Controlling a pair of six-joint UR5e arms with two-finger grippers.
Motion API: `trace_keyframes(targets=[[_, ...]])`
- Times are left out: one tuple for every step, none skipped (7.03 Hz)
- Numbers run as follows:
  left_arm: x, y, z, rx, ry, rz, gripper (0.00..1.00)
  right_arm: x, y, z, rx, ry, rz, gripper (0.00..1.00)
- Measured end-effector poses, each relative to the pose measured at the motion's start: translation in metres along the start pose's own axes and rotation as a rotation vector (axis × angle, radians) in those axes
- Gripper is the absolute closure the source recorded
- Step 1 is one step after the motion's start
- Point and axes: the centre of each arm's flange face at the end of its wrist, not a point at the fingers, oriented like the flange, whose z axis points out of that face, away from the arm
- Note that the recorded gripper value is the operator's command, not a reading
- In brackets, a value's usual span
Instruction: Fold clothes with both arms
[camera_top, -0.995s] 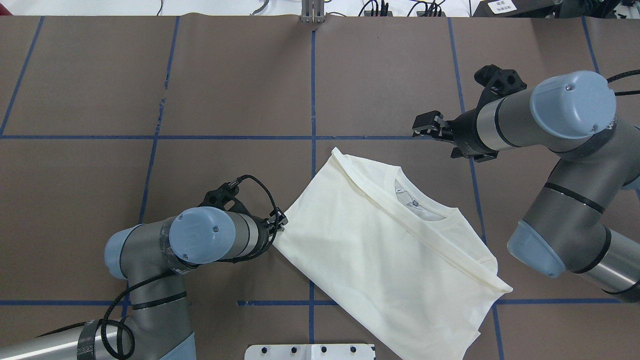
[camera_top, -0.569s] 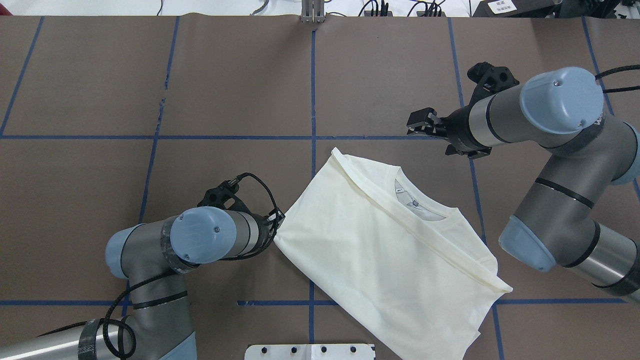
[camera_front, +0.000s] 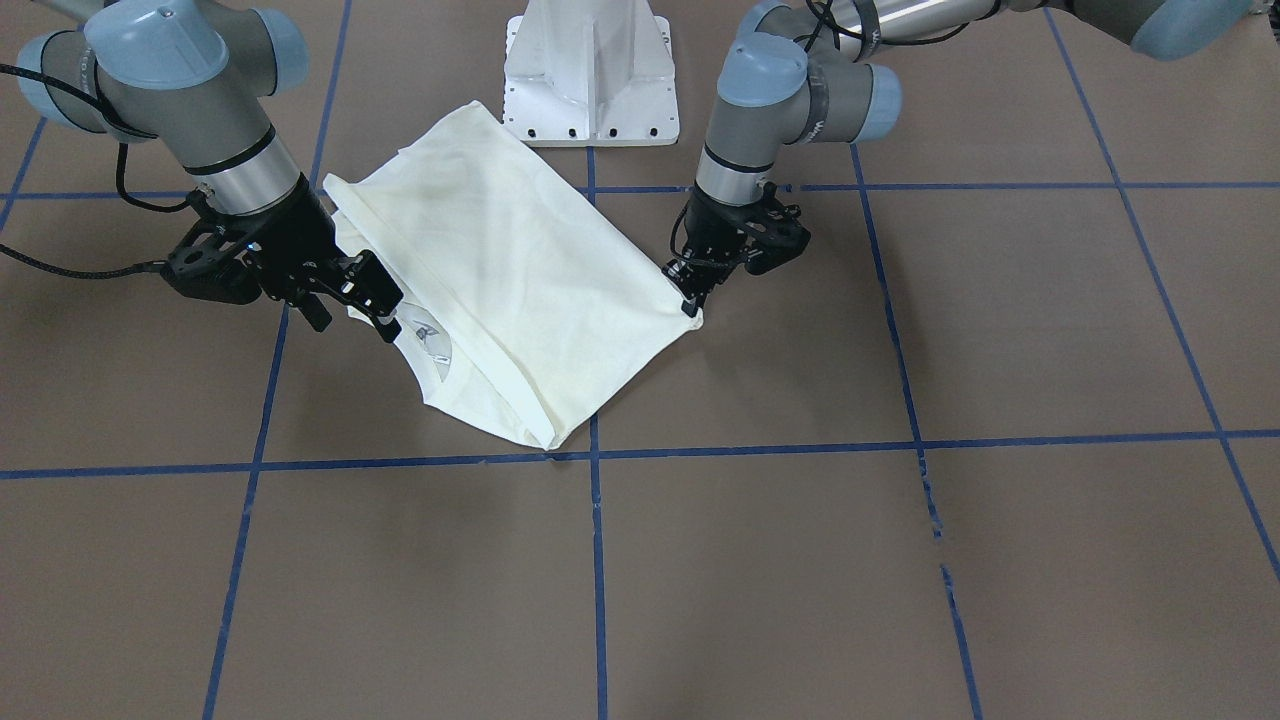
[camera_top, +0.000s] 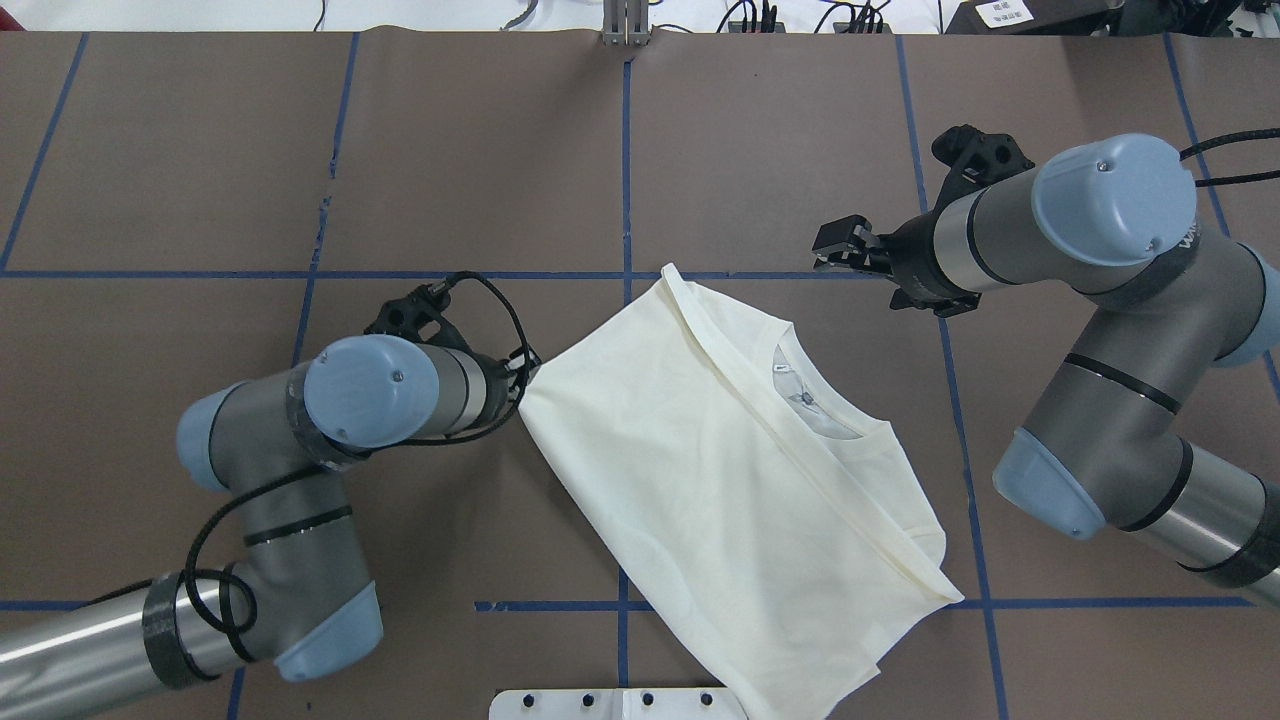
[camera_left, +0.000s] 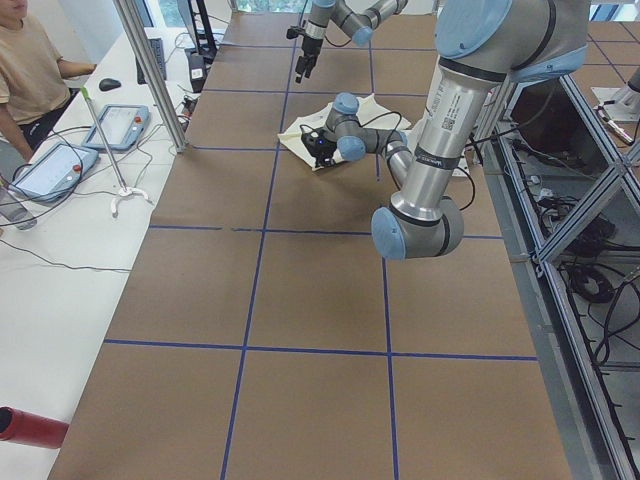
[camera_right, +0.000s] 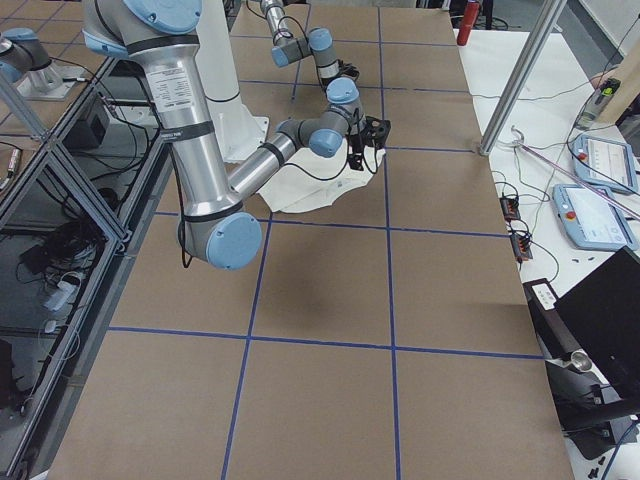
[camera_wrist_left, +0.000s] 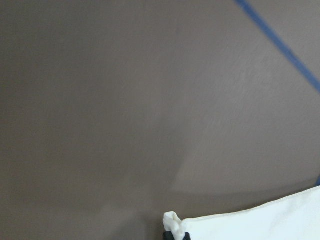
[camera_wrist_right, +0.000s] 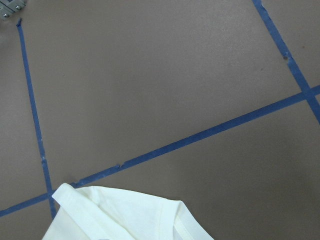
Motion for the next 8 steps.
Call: trace_keyframes(targets=[[0.019, -0.048, 0.002, 0.062, 0.013, 0.011, 1.00, -0.001, 0.001, 0.000, 0.001, -0.016, -0.003, 0.00], [0.051, -0.088, 0.010, 0.112, 0.031, -0.003, 1.00, -0.004, 0.001, 0.002, 0.003, -0.063, -0.015, 0.00], [0.088, -0.114, 0.031, 0.141, 0.053, -0.019, 1.00, -0.004, 0.001, 0.004, 0.004, -0.123, -0.030, 0.00], [0.114, -0.130, 0.053, 0.155, 0.075, -0.030, 1.00, -0.003, 0.002, 0.004, 0.003, -0.165, -0.043, 0.00], [0.128, -0.144, 0.067, 0.165, 0.096, -0.036, 0.88, -0.004, 0.005, 0.005, 0.002, -0.186, -0.050, 0.00], [0.136, -0.153, 0.071, 0.165, 0.127, -0.038, 0.50, -0.006, 0.008, 0.006, 0.002, -0.196, -0.054, 0.00], [0.144, -0.152, 0.067, 0.158, 0.161, -0.036, 0.50, -0.007, 0.010, 0.006, 0.002, -0.202, -0.058, 0.00], [0.149, -0.148, 0.057, 0.148, 0.191, -0.030, 0.50, -0.009, 0.014, 0.008, -0.003, -0.206, -0.065, 0.00]])
